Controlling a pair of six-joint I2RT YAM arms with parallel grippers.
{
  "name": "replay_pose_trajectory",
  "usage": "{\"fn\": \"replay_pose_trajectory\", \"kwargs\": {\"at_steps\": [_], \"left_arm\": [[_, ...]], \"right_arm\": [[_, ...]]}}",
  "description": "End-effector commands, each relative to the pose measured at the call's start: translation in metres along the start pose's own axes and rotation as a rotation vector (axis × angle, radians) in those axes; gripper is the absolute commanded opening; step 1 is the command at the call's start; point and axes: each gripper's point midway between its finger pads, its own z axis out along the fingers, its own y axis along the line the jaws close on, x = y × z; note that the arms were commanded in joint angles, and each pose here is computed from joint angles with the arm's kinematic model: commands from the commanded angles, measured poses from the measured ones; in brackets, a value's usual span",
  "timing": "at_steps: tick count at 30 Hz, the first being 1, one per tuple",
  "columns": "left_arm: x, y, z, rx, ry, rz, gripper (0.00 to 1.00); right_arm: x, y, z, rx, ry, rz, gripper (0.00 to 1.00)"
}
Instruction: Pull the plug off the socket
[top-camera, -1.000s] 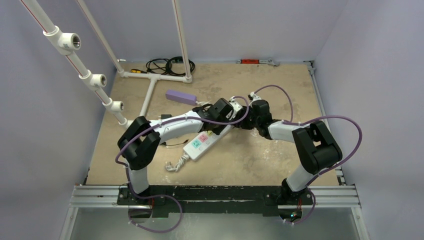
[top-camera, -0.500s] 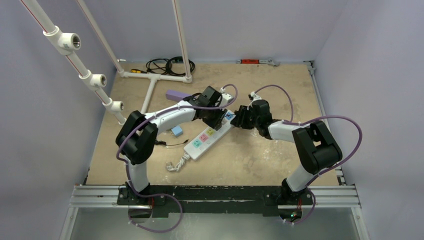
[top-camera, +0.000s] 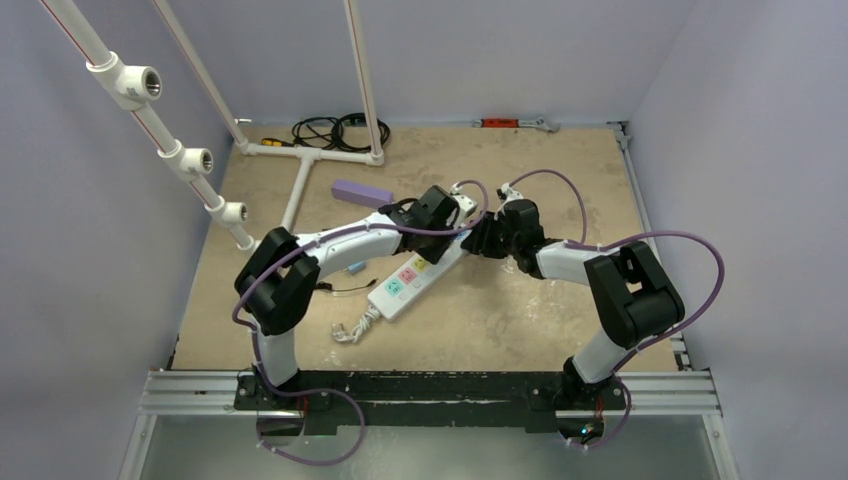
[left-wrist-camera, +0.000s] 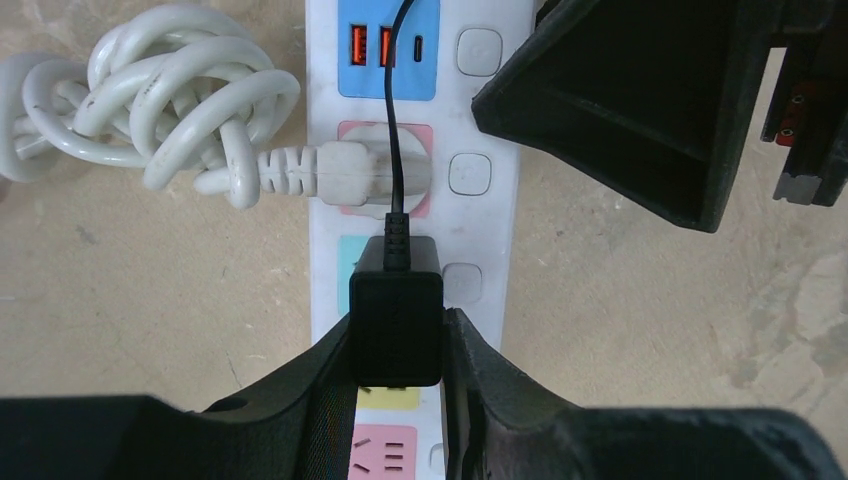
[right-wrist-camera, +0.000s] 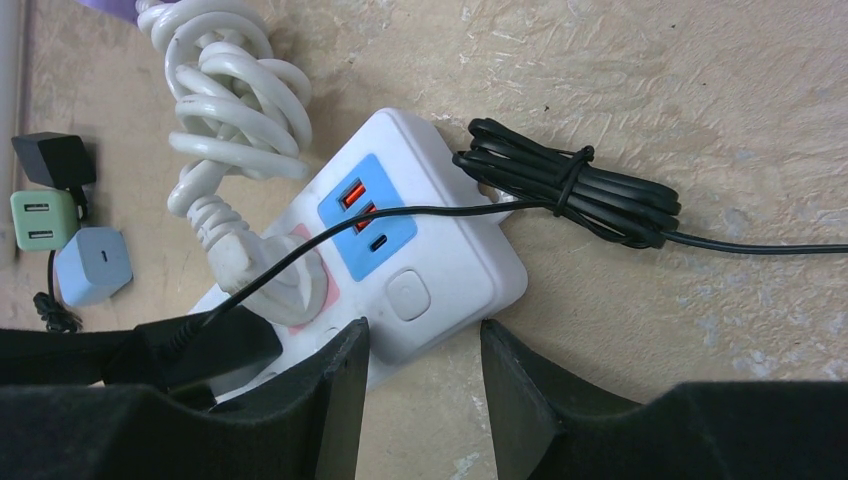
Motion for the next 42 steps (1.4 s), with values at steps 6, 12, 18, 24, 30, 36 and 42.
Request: {"fn": "replay_pose_trajectory", "kwargs": {"at_steps": [6,12,18,24,30,36,42], "left_arm": [[0.025,0.003,0.011,-0.228,0.055,0.124,0.00],[0.021,-0.010,0.010,-0.148,0.045,0.107,0.00],[0.018,-0.014,0.008,-0.010,0.054,0.053,0.00],[0.014,-0.009,0.003,0.103,0.058,-0.014,0.00],[0.014,0.003,0.003,0.156,0.062,-0.076,0.00],[0.012,0.008,0.002,0.177,0.057,-0.118,0.00],[0.009,0.011,0.000,0.176,0.040,-0.114,0.00]], "right_arm": [[0.031,-0.032,-0.002,0.127,0.098,-0.026,0.47],[0.031,-0.032,-0.002,0.125,0.099,-0.027,0.47],[0.030,-0.032,-0.002,0.125,0.098,-0.026,0.47],[0.031,-0.032,-0.001,0.126,0.101,-0.027,0.47],[0.032,-0.032,-0.001,0.125,0.104,-0.027,0.47],[0.032,-0.031,-0.001,0.121,0.106,-0.027,0.47],[0.032,-0.031,-0.001,0.120,0.107,-0.028,0.47]]}}
